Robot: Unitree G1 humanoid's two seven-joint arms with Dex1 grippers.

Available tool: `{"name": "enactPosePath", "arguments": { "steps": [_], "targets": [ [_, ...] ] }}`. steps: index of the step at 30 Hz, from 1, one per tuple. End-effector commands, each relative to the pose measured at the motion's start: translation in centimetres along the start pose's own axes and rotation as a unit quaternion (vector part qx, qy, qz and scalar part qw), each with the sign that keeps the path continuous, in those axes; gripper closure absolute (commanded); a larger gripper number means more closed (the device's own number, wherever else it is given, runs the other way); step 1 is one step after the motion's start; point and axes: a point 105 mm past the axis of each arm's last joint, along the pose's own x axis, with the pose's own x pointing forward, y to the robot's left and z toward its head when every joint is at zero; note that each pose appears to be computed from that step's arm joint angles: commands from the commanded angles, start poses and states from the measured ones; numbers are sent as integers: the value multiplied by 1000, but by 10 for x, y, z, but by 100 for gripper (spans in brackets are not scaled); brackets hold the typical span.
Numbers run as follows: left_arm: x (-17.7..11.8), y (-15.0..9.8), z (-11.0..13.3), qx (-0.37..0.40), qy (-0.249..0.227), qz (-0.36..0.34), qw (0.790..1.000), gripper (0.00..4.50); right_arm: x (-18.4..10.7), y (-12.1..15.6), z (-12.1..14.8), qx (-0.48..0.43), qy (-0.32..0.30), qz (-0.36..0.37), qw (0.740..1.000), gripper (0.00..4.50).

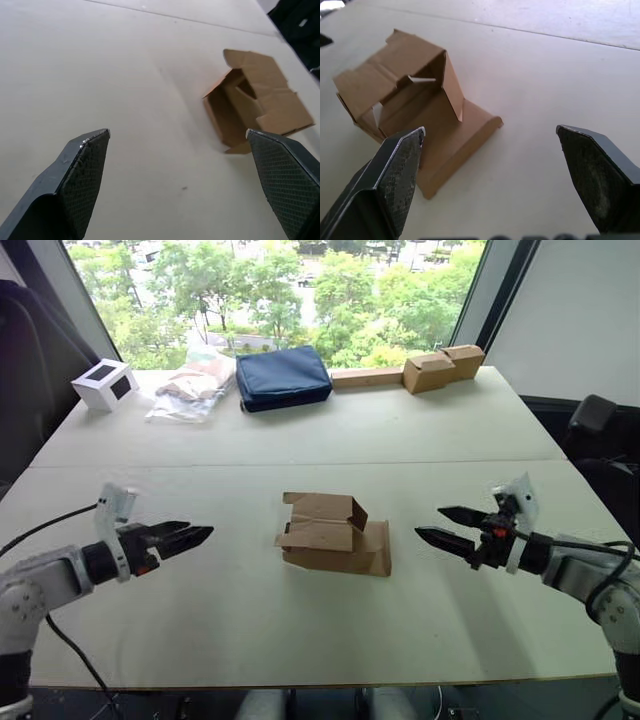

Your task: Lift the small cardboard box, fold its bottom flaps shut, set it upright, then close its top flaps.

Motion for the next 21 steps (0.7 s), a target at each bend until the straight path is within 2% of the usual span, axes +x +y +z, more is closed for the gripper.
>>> {"name": "enactPosePath", "arguments": {
  "steps": [1, 5, 9, 16, 21],
  "targets": [
    [2, -29, 5, -47, 23, -99, 994, 0, -4, 21, 16, -65, 0, 35, 997, 5],
    [15, -34, 3, -95, 69, -133, 984, 0, -1, 43, 19, -101, 20, 71, 992, 5],
    [40, -37, 0, -155, 119, -163, 967, 0, 9, 64, 32, -116, -14, 86, 989, 5],
    [84, -39, 1, -156, 144, -200, 956, 0, 10, 78, 24, -86, -24, 80, 993, 5],
    [100, -45, 4, -153, 163, -228, 948, 0, 5, 86, 20, -76, -15, 77, 994, 5]
  ]
}}
